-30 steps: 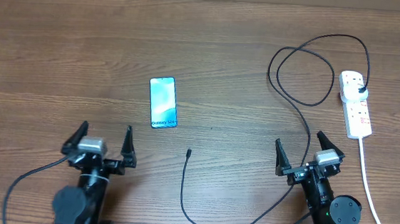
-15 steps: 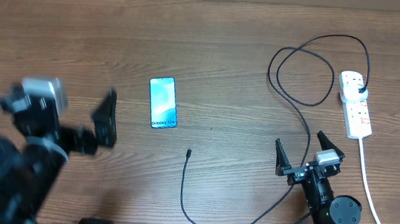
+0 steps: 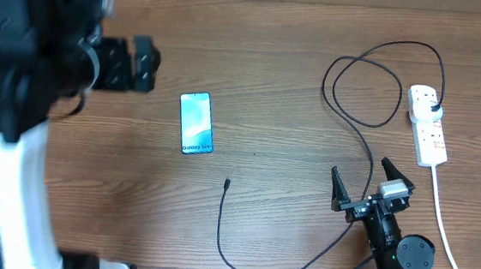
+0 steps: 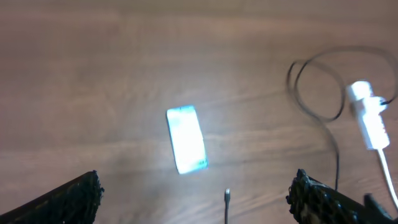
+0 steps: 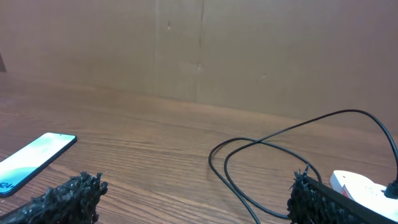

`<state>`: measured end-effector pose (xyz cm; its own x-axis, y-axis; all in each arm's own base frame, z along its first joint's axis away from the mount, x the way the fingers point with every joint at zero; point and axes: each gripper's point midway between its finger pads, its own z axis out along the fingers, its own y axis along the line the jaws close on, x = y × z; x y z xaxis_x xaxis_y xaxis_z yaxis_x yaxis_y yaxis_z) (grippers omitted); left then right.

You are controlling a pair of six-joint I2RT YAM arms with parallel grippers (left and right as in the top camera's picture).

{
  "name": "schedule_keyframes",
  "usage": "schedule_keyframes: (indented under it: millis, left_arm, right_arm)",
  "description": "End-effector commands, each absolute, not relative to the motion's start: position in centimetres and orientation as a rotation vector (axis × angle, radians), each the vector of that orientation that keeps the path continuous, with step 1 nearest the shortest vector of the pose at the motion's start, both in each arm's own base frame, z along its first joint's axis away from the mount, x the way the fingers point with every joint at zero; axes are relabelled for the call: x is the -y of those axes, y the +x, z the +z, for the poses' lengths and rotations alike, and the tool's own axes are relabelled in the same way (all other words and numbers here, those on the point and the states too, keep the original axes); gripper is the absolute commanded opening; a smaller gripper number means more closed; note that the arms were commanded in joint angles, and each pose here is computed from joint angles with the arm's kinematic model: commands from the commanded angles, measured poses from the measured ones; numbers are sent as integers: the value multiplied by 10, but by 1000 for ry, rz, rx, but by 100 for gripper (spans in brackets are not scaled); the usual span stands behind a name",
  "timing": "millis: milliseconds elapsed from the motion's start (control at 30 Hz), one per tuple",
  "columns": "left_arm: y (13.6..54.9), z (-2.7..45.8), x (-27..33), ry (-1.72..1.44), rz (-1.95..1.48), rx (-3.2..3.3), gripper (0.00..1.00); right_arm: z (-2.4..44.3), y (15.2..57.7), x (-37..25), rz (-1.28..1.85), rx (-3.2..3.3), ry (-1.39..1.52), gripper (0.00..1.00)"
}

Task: Plug charger to phone and switch on socket
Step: 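Move the left gripper forward over the phone and lower onto it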

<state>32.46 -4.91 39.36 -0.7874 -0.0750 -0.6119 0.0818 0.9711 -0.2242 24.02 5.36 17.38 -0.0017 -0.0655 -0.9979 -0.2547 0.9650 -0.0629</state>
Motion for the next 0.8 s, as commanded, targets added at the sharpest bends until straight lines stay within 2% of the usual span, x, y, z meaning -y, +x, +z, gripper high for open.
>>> schedule_keyframes:
  millis: [0,33,67,100,133,267,433,767]
  left_arm:
    - [357,357,56,-63,-362,-2576,100]
    - [364,346,56,-69,-362,-2611,93]
    - [371,334,56,-76,-362,-2648,52]
    - [376,322,58,-82,-369,-2684,15]
    - [379,312,60,-87,-390,-2721,4]
    - [385,267,73,-219,-501,-2894,4]
    - [391,222,84,-227,-486,-3041,4]
    - [388,175,116,-123,-430,-3191,4]
  right_arm:
    - [172,240,-53,145,-1568,-254,100]
    - [172,240,-53,145,-1568,-254,100]
    - [172,240,-53,145,-1568,-254,100]
    - [172,240,-53,144,-1567,-254,100]
    - [172,240,-53,145,-1568,-254,100]
    - [172,240,-53,145,-1568,-254,100]
    - [172,240,-53,145,-1568,-254,100]
    - [172,240,-53,145,-1568,-254,100]
